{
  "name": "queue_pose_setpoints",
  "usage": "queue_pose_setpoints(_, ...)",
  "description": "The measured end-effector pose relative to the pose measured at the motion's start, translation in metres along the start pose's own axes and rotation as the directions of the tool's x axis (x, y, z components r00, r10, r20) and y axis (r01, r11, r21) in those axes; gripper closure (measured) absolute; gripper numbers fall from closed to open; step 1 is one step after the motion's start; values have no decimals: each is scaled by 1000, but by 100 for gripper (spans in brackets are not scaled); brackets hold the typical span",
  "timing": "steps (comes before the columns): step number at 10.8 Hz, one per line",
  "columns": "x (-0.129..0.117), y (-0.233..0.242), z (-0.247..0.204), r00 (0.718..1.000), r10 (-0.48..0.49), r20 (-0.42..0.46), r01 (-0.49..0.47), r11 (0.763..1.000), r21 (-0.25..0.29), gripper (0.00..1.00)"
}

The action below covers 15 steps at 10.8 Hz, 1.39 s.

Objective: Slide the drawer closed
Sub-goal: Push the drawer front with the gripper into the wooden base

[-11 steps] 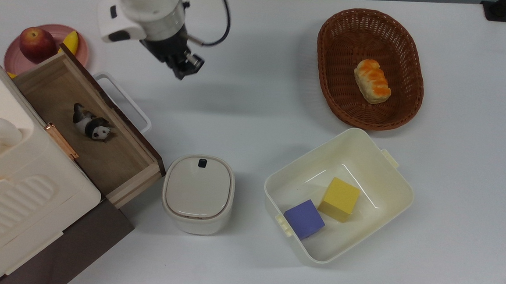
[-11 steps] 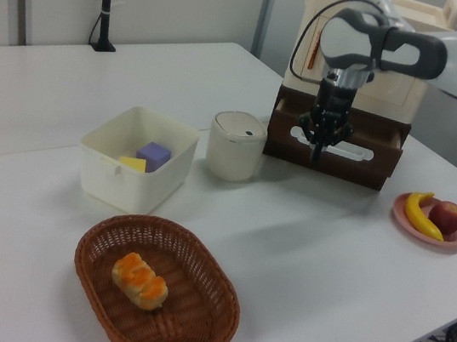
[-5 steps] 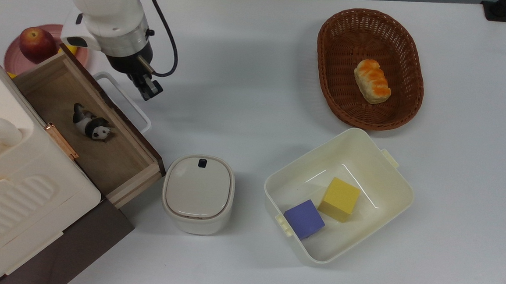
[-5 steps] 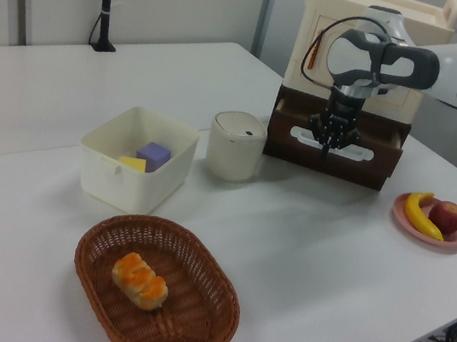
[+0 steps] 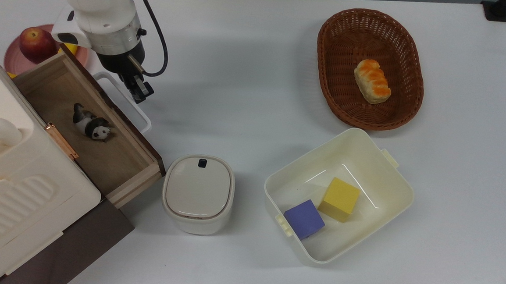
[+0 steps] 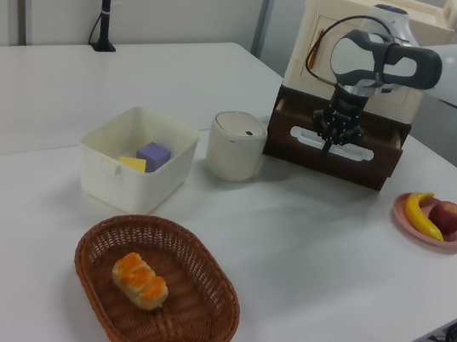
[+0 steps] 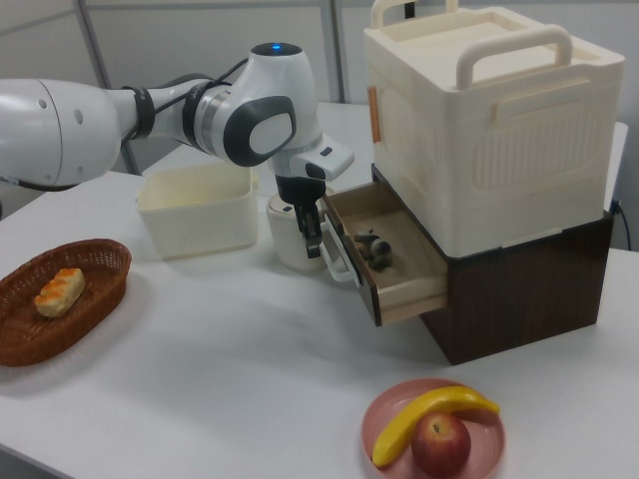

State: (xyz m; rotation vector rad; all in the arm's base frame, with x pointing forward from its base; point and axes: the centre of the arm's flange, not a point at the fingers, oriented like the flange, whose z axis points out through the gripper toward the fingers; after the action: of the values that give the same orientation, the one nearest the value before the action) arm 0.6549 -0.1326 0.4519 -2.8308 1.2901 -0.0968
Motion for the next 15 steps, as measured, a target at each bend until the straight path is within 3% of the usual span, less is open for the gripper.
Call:
queue_pose_setpoints(6, 3, 1, 5, 1000, 3, -2, -3, 1000, 0, 99)
queue_pose_setpoints(15, 41, 11, 11, 995, 48, -91, -43, 998, 49, 99)
